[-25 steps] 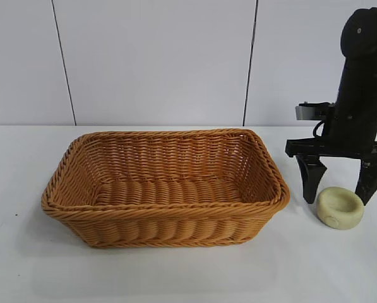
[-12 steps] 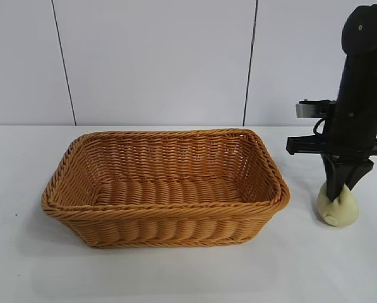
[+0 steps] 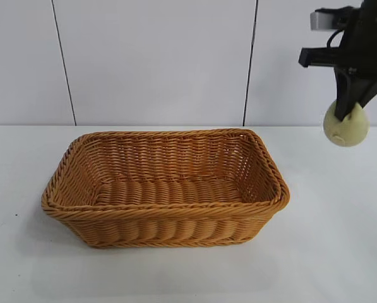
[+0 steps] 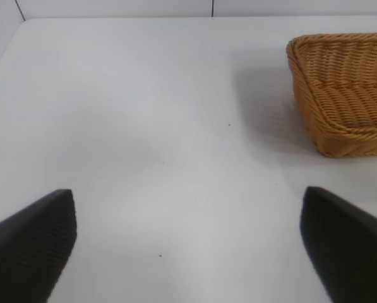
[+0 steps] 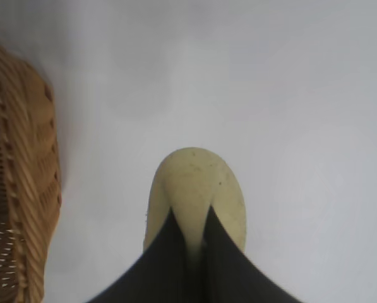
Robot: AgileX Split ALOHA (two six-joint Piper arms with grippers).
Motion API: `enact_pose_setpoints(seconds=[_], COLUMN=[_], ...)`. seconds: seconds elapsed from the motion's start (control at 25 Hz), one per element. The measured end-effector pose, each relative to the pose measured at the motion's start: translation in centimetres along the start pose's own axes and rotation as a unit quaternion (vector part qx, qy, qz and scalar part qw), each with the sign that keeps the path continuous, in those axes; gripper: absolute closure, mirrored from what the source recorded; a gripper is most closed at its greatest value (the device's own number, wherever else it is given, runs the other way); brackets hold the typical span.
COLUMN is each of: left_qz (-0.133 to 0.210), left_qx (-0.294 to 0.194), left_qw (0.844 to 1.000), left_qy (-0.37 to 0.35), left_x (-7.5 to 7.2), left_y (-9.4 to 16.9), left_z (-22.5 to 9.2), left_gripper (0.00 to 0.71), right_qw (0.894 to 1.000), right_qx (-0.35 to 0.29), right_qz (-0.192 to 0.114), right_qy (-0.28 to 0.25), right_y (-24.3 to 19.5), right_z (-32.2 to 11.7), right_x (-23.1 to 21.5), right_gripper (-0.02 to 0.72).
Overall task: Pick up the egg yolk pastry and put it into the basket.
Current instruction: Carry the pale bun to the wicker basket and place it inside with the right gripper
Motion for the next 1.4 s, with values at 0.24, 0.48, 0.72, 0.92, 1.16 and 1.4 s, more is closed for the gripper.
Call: enact_pose_setpoints(seconds=[0.24, 0.48, 0.72, 0.92, 1.16, 1.4], left_qz=[0.000, 0.000, 0.000, 0.000, 0.000, 0.000], left_qx=[0.000, 0.000, 0.000, 0.000, 0.000, 0.000], left_qw=[1.000, 1.000, 1.000, 1.000, 1.000, 1.000], left_qy=[0.000, 0.000, 0.000, 0.000, 0.000, 0.000], left_x=[0.0, 0.0, 0.0, 0.0, 0.0, 0.0], left_y=[0.0, 0.0, 0.0, 0.0, 0.0, 0.0], left_z=[0.0, 0.0, 0.0, 0.0, 0.0, 0.0], left_gripper=[0.018, 0.018, 0.018, 0.018, 0.018, 0.018], right_qw=[0.999, 0.993, 0.985, 0.978, 0.972, 0.976], right_qx=[-0.026, -0.029, -0.045, -0.076, -0.088, -0.066], right_qz=[0.003, 0.019, 0.038, 0.056, 0.068, 0.061], right_qy=[0.040, 0.111, 0.163, 0.187, 0.205, 0.197], right_y=[1.6, 1.7, 1.8, 1.9, -0.4, -4.9], right_z=[1.2, 0.7, -0.3, -0.7, -0.5, -0.1], right_x=[3.0, 9.5, 15.7, 20.0, 23.1, 23.5], right_gripper=[0.704, 0.704, 0.704, 0.705, 0.705, 0.707])
Point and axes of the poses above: a point on each arm's last joint axis where the gripper is mounted, y pointing back along that axis away from the gripper, x along the wrist's bending axis when the last joint is at zero, z = x × y, the point moved 8 cm from there along -y, pointing out along that axis toward the gripper, and after that the axes turned 9 degrees about y, right-handed, at the moved point
